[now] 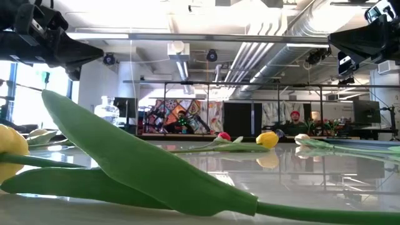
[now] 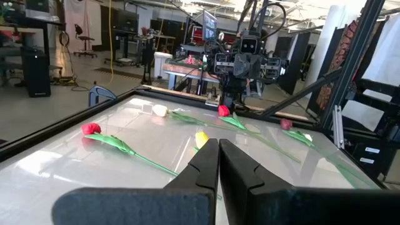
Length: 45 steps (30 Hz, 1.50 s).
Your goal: Sort flowers into vase by color
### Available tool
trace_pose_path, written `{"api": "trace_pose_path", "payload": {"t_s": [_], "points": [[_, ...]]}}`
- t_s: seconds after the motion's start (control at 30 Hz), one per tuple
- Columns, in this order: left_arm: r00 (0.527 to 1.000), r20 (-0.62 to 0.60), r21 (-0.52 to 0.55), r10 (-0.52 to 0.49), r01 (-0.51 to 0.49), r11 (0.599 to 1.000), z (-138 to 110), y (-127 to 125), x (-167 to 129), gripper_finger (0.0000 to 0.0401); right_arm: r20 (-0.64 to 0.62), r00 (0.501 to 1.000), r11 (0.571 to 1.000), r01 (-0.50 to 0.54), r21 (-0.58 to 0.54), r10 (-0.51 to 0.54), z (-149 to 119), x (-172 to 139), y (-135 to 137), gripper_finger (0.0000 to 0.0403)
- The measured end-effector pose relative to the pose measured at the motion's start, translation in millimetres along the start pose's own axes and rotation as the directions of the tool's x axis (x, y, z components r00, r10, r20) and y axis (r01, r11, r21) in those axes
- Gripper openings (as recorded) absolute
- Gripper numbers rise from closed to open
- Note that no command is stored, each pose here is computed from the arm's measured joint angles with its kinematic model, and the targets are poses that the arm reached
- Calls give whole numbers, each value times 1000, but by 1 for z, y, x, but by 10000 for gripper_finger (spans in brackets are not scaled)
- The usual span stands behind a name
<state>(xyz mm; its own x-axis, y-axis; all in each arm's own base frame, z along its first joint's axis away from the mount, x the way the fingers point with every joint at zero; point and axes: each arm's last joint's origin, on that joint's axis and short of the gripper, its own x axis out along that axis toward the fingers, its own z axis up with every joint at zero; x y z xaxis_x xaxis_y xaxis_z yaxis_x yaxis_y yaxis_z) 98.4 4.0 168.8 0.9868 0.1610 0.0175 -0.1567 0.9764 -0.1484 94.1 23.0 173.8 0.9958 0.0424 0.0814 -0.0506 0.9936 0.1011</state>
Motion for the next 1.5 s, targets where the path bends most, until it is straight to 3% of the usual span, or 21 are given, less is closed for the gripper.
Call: {"api": "trace_pose_path", "payload": {"t_s": [1.07, 1.3, 1.5], "points": [[1000, 0, 0, 0, 0, 1000, 0, 0, 0, 0, 0, 1000, 1000, 0, 0, 0, 0, 0, 0, 0], [1000, 15, -3, -2, 2, 1000, 1, 0, 0, 0, 0, 1000, 991, 2, -137, -2, 0, 0, 0, 0], [999, 44, -8, -6, 6, 1000, 4, -1, 0, 0, 7, 1000, 986, 20, -163, -19, 1, 0, -1, 0]]}}
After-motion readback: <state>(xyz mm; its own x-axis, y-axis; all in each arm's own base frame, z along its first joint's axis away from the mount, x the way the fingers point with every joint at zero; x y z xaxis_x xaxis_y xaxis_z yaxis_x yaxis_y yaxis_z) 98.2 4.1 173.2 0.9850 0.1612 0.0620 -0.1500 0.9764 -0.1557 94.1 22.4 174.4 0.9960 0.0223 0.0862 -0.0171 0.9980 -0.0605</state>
